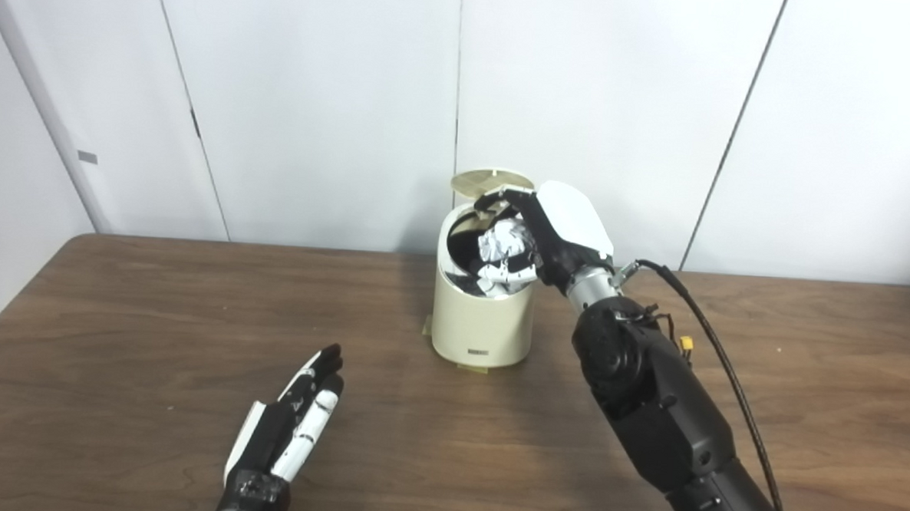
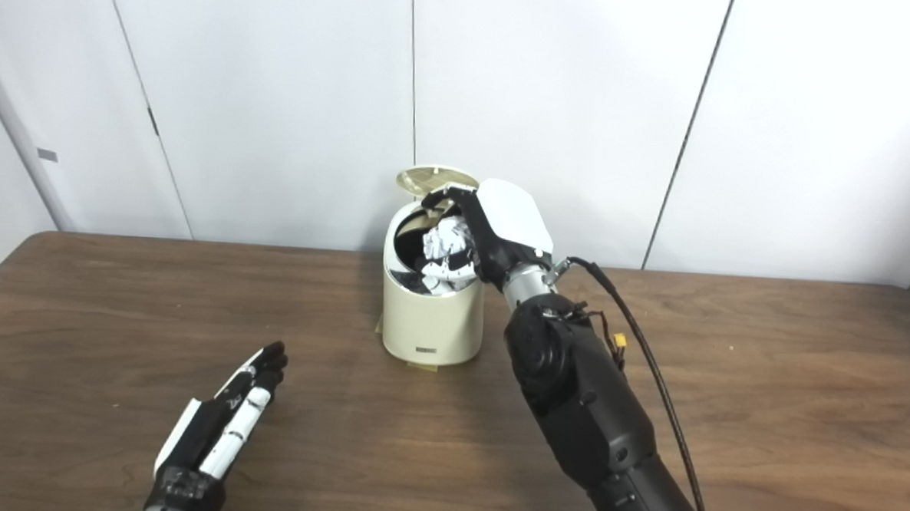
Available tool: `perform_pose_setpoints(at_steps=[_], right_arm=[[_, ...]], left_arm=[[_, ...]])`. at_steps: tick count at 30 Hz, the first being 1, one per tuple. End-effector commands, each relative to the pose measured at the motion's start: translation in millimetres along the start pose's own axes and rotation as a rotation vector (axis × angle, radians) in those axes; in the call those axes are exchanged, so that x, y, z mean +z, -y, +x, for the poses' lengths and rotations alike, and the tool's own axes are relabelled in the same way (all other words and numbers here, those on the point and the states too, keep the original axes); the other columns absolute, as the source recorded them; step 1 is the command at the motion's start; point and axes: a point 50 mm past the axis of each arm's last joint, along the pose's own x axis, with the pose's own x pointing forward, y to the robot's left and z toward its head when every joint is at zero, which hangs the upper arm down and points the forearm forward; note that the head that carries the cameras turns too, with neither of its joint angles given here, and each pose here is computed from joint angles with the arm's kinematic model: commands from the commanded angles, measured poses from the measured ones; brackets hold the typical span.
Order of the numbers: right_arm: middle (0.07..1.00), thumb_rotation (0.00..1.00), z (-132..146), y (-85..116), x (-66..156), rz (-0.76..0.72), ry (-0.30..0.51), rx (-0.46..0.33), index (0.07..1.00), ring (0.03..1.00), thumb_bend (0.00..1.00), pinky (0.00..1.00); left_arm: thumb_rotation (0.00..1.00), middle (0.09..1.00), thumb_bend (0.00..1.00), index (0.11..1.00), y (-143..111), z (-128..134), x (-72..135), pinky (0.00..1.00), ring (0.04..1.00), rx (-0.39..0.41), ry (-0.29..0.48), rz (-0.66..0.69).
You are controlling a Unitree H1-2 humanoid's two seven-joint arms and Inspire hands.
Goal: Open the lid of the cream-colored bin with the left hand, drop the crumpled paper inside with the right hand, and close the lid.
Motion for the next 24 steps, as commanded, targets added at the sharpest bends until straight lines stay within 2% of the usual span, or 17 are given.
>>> perform_pose_setpoints(at_steps=[1, 2, 6, 8, 14, 16, 24], right_arm=[[0.709, 0.12, 2.5, 6.1, 3.9, -0.014, 0.047, -0.007, 0.714, 0.629, 0.86, 0.49], [0.726, 0.13, 2.2, 6.1, 3.4, -0.016, 0.059, -0.009, 0.728, 0.634, 0.87, 0.49], [0.800, 0.14, 1.5, 5.9, 2.0, -0.017, 0.085, -0.016, 0.758, 0.746, 0.89, 0.62], [0.809, 0.15, 0.9, 6.4, 2.4, -0.013, 0.091, -0.021, 0.762, 0.764, 0.90, 0.64], [0.813, 0.16, 0.2, 6.2, 3.0, -0.005, 0.097, -0.023, 0.767, 0.762, 0.90, 0.63], [0.802, 0.16, 0.3, 6.3, 3.4, -0.003, 0.096, -0.023, 0.767, 0.745, 0.90, 0.60], [0.794, 0.16, -0.3, 7.1, 2.6, -0.013, 0.096, -0.017, 0.761, 0.742, 0.90, 0.61]], left_arm=[[0.74, 0.953, 0.52, 0.980, 9.1, -7.6, -0.3, 1.00, 0.970, 0.007, 0.016, -0.032], [0.74, 0.952, 0.52, 0.979, 9.5, -7.5, -0.3, 0.99, 0.968, 0.007, 0.016, -0.030], [0.74, 0.952, 0.52, 0.981, 10.9, -7.5, 0.1, 0.99, 0.969, 0.008, 0.016, -0.024], [0.74, 0.953, 0.52, 0.983, 11.1, -7.1, 0.0, 0.99, 0.969, 0.010, 0.014, -0.029], [0.74, 0.956, 0.52, 0.985, 10.6, -6.8, -0.8, 0.99, 0.970, 0.011, 0.015, -0.035], [0.74, 0.958, 0.52, 0.988, 10.4, -6.8, -0.6, 0.99, 0.972, 0.010, 0.016, -0.032], [0.73, 0.954, 0.52, 0.985, 10.9, -7.4, -0.7, 0.99, 0.971, 0.010, 0.017, -0.034]])
